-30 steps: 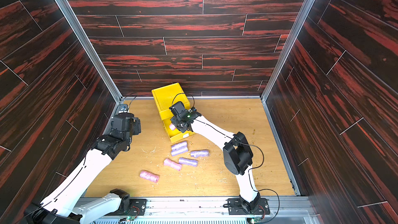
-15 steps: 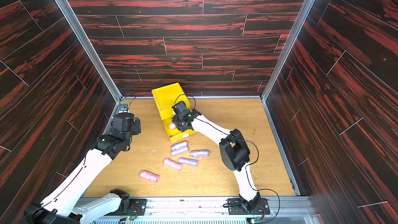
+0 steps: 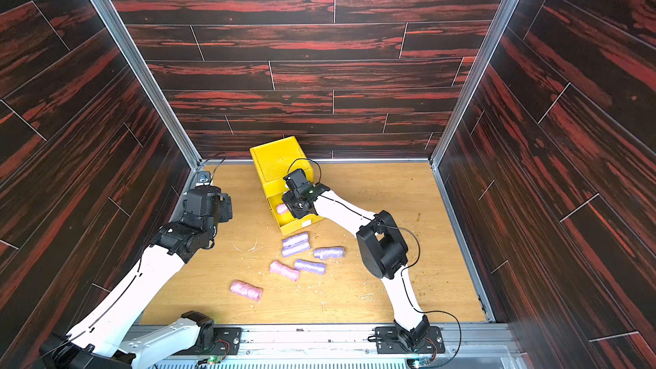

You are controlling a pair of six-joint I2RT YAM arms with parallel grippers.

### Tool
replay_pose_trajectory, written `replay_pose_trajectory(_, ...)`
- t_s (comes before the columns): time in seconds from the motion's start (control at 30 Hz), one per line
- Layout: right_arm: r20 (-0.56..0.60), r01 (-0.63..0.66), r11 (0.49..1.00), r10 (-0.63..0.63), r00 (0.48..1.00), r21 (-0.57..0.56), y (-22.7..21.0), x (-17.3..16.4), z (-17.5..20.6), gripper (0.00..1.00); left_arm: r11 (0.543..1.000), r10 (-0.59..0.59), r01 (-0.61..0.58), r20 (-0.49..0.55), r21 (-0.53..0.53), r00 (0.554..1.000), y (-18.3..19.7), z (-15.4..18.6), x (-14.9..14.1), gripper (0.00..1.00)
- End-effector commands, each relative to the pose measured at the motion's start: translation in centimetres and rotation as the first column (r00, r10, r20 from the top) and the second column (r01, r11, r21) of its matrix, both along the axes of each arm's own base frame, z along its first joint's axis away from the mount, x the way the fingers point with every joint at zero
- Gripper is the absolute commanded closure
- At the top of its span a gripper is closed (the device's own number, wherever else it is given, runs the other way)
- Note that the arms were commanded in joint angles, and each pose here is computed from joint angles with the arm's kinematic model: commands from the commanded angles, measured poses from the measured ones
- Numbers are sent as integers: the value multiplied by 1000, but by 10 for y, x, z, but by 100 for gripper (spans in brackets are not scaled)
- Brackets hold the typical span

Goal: Sort the rolls of trash bags by color and place them into the drawer
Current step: Place the roll of trash bags in the drawer.

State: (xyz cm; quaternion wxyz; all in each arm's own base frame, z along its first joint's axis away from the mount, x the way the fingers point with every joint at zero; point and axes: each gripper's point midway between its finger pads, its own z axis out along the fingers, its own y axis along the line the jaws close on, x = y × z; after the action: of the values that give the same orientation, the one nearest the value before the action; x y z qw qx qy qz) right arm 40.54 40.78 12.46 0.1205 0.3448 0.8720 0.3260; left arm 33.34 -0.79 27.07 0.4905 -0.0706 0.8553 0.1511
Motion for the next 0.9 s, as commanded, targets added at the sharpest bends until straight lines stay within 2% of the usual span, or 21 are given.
replay_pose_trajectory(0.0, 12, 1, 1000, -1, 1000, 13, 2, 8, 3, 56, 1000, 2, -2, -5, 7, 1000, 3, 1, -4, 20)
replay_pose_trajectory(0.87, 116, -33, 999, 28, 993, 38, -4, 6, 59, 50, 1000, 5, -5, -5, 10, 1000, 4, 2, -5, 20)
